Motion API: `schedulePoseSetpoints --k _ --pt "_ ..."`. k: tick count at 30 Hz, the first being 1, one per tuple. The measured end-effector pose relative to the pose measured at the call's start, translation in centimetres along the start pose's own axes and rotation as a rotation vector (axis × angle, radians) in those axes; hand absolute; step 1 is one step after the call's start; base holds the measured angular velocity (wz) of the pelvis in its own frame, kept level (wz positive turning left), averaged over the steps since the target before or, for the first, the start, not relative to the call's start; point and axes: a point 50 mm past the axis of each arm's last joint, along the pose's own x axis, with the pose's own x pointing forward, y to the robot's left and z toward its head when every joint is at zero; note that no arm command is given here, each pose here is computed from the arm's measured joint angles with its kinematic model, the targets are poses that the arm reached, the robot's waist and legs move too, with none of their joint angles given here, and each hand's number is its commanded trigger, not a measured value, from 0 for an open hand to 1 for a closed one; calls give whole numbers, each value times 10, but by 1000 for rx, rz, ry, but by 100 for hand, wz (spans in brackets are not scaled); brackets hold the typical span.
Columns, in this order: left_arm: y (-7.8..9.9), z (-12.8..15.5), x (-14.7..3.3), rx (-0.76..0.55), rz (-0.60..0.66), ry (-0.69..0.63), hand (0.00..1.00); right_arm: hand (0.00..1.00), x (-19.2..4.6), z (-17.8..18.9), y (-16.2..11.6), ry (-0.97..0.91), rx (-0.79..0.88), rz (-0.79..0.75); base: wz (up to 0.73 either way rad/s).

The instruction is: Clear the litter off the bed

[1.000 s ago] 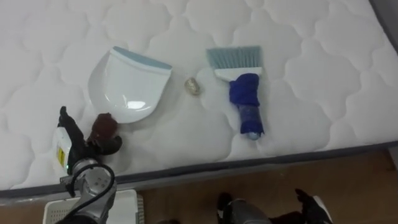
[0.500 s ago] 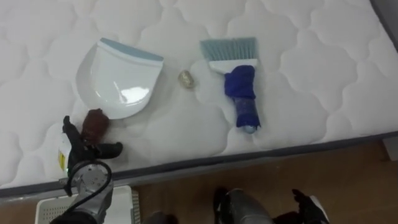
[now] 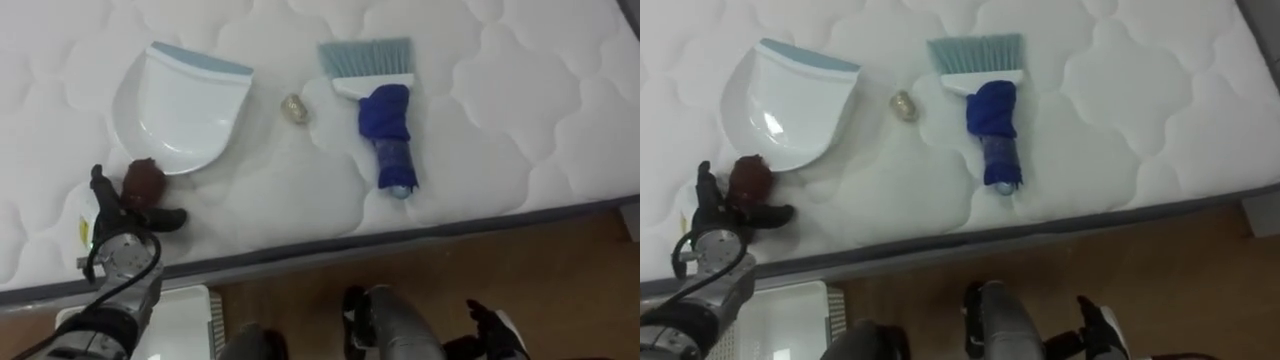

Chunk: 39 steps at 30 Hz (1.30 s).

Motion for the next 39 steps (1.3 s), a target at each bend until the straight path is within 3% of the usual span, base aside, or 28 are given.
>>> schedulePoseSetpoints --k 1,2,3,12,21,39 --pt "1 2 2 6 2 -3 75 0 0 0 0 -2 0 0 3" --pt "2 2 2 8 4 -3 91 0 0 0 0 -2 0 1 5" --pt "4 4 4 10 9 -7 100 0 0 1 0 -6 -1 0 7" --pt "25 10 14 121 74 -36 100 0 -1 -4 -6 8 -53 -2 2" --pt "11 16 13 338 -18 -90 100 0 -2 -7 -2 24 -133 42 -3" --pt "4 19 13 354 -76 -49 100 0 -3 -15 -9 76 -191 31 0"
